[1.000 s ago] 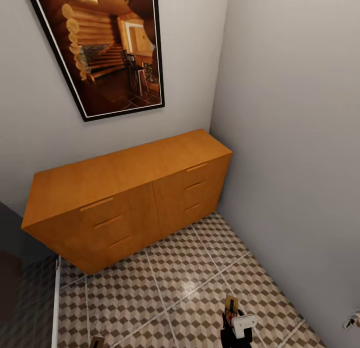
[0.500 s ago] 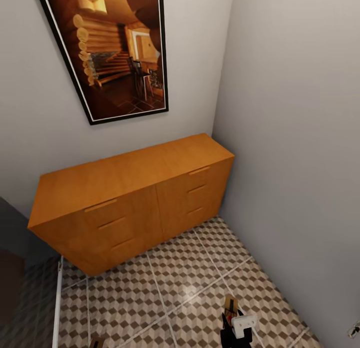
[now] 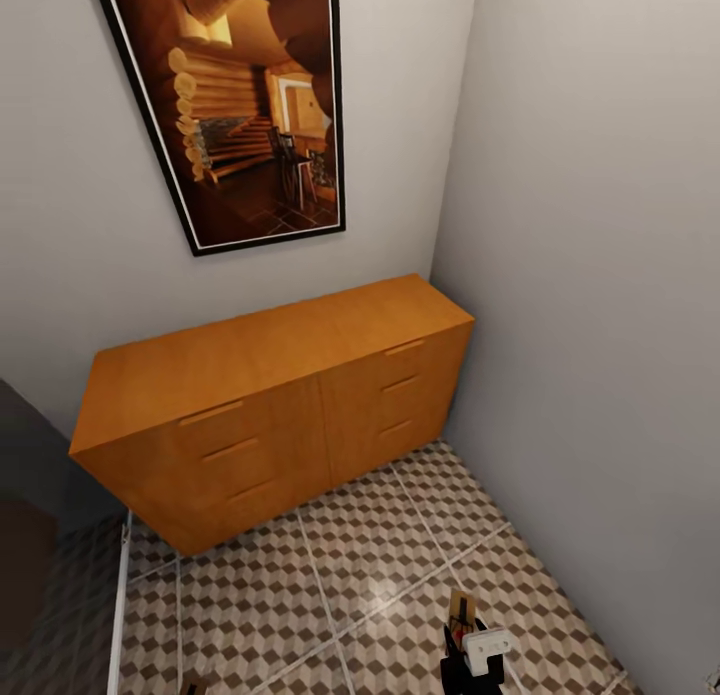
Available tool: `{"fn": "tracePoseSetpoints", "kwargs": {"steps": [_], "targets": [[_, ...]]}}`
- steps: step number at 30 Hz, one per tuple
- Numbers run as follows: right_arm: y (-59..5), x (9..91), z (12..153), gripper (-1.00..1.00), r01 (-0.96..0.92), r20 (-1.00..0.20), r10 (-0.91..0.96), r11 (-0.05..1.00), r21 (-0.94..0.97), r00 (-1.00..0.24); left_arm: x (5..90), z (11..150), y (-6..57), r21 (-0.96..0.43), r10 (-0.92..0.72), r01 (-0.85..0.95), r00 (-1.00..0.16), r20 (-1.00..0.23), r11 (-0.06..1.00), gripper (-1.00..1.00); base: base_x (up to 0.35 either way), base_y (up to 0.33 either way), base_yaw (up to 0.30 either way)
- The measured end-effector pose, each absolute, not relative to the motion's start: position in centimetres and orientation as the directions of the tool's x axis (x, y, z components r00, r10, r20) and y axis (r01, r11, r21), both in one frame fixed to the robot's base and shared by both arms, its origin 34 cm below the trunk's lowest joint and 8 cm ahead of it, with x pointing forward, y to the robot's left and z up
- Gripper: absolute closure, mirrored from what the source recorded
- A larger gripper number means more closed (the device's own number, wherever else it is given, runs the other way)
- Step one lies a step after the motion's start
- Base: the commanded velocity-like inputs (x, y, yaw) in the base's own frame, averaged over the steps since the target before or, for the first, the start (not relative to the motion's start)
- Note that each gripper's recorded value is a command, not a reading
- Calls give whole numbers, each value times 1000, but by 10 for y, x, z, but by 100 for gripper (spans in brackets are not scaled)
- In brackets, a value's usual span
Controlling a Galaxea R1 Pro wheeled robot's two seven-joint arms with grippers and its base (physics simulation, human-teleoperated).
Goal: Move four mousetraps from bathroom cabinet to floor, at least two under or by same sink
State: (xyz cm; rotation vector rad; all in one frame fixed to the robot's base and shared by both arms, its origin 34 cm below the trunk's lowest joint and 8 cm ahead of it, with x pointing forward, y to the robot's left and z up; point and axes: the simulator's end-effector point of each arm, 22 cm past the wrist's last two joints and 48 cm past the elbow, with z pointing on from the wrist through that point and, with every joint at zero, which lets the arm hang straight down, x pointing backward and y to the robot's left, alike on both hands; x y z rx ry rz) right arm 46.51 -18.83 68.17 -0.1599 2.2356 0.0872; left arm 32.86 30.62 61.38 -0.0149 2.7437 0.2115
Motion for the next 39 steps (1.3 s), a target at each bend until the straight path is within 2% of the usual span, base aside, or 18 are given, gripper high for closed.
{"fn": "tracePoseSetpoints", "kwargs": {"steps": [39], "targets": [[-187,484,704,100,-146,-821,-83,989,0,-565,352,628,306,143,19,-48,-900,-435,989,100,0,0,68]]}}
